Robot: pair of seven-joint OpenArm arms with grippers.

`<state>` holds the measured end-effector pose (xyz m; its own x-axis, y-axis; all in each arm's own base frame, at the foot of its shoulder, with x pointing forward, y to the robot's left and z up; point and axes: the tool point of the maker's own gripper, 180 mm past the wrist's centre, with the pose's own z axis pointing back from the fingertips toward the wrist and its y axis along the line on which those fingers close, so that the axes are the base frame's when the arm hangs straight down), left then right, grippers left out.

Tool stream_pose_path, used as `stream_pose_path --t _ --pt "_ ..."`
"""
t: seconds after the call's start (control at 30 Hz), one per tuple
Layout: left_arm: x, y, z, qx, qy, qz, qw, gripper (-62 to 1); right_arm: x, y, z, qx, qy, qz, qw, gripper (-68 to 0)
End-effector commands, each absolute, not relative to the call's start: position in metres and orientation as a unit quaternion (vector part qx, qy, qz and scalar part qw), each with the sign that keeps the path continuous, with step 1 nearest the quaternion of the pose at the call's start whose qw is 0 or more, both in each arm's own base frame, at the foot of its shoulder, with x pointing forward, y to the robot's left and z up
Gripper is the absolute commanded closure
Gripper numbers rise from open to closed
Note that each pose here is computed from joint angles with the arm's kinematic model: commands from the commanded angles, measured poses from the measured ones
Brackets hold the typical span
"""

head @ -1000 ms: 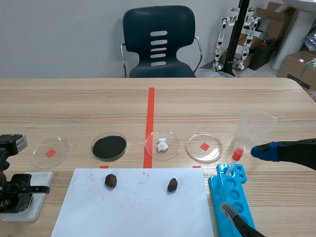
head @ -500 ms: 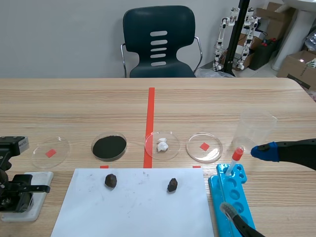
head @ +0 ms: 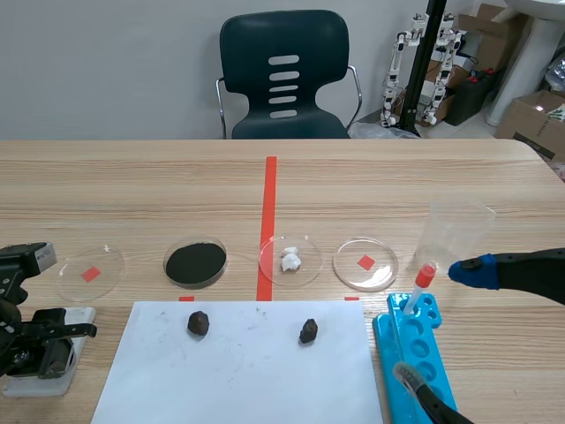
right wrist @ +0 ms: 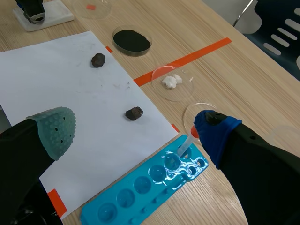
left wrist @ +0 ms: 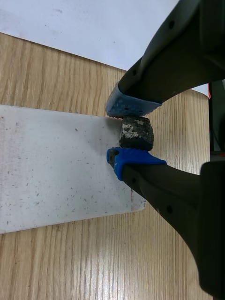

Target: Rub the mineral on the streak plate below the first streak

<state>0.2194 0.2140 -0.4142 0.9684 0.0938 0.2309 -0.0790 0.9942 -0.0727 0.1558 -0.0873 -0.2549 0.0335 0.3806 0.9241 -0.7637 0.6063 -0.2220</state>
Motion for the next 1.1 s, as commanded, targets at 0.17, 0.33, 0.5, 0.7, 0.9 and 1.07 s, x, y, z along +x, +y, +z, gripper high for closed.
stream_pose_path --t 0.17,0.33,0.5,0.7,0.9,1.07 --pt "0.219 0.231 -0.414 0.024 -0.118 0.038 0.992 -5.1 0.157 -0.086 -0.251 0.175 -0.568 0.405 0.695 -52.9" --pt "0.214 0.252 -0.413 0.081 -0.107 0.040 0.990 -5.1 0.157 -0.086 -0.251 0.175 -0.568 0.405 0.695 -52.9" --pt "0.210 0.264 -0.411 0.117 -0.098 0.043 0.987 -5.1 0.157 -0.086 -0.251 0.175 -0.568 0.405 0.695 -52.9" --pt "0.211 0.252 -0.414 0.081 -0.099 0.050 0.991 -5.1 0.157 -0.086 -0.251 0.175 -0.568 0.405 0.695 -52.9" --pt "0.216 0.223 -0.416 0.000 -0.110 0.045 0.993 -5.1 0.157 -0.086 -0.251 0.175 -0.568 0.405 0.695 -52.9" --pt "0.219 0.211 -0.415 -0.032 -0.117 0.041 0.992 -5.1 0.157 -0.086 -0.251 0.175 -0.568 0.405 0.695 -52.9"
